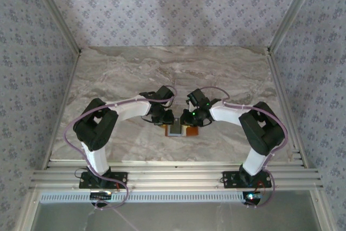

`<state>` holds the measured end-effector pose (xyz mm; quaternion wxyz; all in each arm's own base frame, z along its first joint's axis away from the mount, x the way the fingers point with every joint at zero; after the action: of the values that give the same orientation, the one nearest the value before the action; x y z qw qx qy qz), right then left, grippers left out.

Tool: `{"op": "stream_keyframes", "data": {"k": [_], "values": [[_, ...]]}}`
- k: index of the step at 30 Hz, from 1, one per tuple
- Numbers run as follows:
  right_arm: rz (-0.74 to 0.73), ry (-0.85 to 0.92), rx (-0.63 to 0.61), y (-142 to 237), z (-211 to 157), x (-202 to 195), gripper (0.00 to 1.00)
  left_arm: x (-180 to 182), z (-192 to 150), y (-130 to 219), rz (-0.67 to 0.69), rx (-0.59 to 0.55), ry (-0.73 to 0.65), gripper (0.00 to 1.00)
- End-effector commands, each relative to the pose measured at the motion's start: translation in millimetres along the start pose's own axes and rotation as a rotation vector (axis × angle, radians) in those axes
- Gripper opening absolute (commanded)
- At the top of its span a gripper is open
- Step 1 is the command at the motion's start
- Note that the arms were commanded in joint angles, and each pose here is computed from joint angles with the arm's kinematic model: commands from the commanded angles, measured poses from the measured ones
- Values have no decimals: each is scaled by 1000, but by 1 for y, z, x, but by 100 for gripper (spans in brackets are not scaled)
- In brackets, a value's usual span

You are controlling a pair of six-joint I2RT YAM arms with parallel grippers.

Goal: Take the credit cards out of the card holder

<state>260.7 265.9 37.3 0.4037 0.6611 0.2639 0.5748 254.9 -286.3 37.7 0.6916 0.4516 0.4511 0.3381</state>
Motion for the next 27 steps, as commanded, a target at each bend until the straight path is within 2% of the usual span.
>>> {"op": "stream_keyframes", "data": {"k": [1,12,15,23,27], "values": [[-20,21,51,-1,-17,-3,17,13,-12,-10,59,46,9,22],[-37,43,37,3,-22,-7,10,14,-13,-9,63,50,8,22],[-40,47,31,6,-23,-10,19,14,-13,-9,65,50,10,22],[-58,33,85,-9,-26,-15,22,14,-12,-8,66,49,10,22],[-79,28,78,-9,-25,-17,28,14,-13,-7,65,47,11,22]]}}
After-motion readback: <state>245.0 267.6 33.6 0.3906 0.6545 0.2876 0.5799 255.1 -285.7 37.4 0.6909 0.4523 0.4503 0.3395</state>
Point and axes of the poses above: each hand's point on the last joint's axis, 136 mm out from that joint toward the fingers, its own y axis back along the fingers, its own x axis along the line the jaws close on, z = x × y, the point moved 1 cm from there along y, back along the fingers, and after that the axes turned 15 degrees about -y, right-handed, at the moved point
